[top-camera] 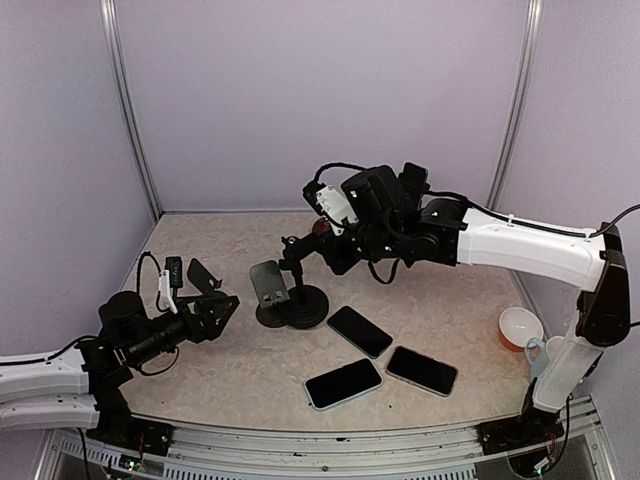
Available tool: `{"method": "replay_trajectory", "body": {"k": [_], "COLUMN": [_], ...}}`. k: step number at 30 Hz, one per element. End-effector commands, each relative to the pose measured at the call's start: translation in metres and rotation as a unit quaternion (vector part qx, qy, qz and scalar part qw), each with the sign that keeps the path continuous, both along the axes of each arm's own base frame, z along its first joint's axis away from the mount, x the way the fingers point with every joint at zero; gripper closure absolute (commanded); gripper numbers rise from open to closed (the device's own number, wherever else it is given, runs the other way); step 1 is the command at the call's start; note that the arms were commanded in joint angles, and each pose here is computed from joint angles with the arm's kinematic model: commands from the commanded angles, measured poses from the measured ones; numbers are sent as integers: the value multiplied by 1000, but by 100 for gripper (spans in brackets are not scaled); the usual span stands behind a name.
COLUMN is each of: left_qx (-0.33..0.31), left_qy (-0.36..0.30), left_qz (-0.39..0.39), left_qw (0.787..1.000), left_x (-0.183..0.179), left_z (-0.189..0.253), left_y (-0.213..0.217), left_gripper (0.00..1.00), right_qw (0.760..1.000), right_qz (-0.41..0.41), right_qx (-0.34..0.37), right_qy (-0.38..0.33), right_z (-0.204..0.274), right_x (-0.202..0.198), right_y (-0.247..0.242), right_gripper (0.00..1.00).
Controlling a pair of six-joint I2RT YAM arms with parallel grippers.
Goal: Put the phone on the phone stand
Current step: Place the phone stand at the center of the board.
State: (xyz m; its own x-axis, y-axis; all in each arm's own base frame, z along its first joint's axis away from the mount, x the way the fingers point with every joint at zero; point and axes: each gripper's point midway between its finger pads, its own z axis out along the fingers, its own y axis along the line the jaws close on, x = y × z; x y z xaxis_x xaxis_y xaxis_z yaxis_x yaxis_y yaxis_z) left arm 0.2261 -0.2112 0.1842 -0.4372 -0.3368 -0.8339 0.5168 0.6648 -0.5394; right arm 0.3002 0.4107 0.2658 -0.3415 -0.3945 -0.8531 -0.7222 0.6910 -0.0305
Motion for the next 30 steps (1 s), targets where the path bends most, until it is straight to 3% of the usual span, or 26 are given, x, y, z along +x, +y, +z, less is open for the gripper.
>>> {"method": "replay_trajectory", "body": {"k": [1, 18, 30], "left_qx": [-6, -19, -24], "left_qy": [-8, -12, -8], "left_qz": [6, 4, 1], "left_qw": [1000, 1000, 1000], "left_x": [-2, -8, -11], "left_z": [1, 6, 6], "left_y": [3, 8, 9], "left_gripper": [1, 1, 1], "right_qw": [996, 997, 999], "right_qz": [-9, 32, 21], "right_qx": [77, 69, 42], "right_qy": [-40, -17, -2], "right_z": [47, 32, 4], "right_x": [-7, -45, -41], "right_y": [12, 44, 48], "right_gripper": [100, 100, 100]}}
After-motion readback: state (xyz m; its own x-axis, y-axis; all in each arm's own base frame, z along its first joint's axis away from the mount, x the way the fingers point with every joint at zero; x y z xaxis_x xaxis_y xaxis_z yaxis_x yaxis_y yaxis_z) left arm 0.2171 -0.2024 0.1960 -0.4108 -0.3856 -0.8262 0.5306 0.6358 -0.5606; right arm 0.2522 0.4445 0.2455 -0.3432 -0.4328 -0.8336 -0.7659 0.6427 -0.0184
